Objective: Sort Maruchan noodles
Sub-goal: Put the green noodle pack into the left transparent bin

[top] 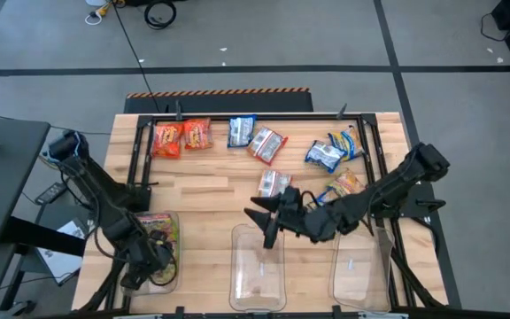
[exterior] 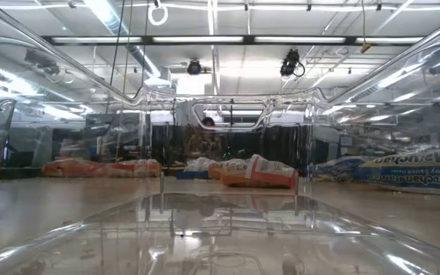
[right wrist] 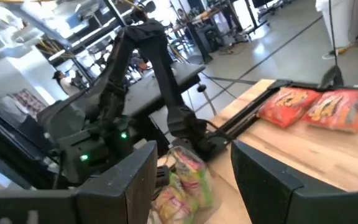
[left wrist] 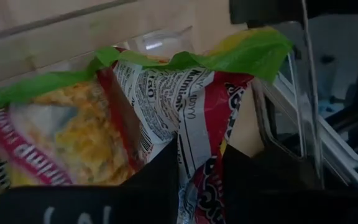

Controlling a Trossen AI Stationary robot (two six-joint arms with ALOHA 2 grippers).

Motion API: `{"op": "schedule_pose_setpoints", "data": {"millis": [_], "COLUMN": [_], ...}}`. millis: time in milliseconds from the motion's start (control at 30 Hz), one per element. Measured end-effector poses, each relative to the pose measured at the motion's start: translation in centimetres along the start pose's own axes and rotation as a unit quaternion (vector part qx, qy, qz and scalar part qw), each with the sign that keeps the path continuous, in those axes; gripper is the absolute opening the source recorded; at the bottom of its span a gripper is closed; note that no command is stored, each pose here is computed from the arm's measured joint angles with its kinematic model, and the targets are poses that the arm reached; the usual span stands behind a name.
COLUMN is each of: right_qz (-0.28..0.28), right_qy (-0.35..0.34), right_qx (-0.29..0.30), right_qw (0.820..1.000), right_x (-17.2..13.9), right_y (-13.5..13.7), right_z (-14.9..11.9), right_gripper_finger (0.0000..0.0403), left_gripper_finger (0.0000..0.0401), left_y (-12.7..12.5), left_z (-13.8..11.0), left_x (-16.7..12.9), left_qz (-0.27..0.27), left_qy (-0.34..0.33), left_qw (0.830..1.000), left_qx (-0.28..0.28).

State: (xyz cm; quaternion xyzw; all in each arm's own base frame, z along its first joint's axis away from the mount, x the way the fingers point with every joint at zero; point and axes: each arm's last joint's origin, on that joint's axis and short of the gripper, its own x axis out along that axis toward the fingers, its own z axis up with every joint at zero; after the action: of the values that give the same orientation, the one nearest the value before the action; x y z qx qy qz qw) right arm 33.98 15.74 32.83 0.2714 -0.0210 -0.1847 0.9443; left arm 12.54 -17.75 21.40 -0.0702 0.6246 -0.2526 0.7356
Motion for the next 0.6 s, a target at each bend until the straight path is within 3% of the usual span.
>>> {"op": "schedule_pose_setpoints", "data": {"millis": [233,433,600], "right_qz": [-0.027,-0.051,-0.055], "right_qy": [-0.015,-0.032,-0.033], "right_qx": [-0.017,-0.061,-0.081], "right_qw": [0.999,0.996,0.995], "right_x": [-0.4,0.8,2.0], "right_y": [0.2,-0.9,-1.8], "right_z": [-0.7,0.6,1.4], "right_gripper_finger": [0.0210,0.0210,0.0210], "left_gripper_finger": [0.0129,0.0186,0.0205], "left_y": [-0.2,-0.6,-0.8], "left_z": [0.2,0.5,1.1], "left_x": [0.3,-0.1,-1.3], "left_qz": [-0.047,-0.061,-0.070], "left_qy": [0.000,-0.002,0.021], "left_qw": [0.999,0.998,0.997], "left_qx": [-0.007,-0.013,-0.023]}}
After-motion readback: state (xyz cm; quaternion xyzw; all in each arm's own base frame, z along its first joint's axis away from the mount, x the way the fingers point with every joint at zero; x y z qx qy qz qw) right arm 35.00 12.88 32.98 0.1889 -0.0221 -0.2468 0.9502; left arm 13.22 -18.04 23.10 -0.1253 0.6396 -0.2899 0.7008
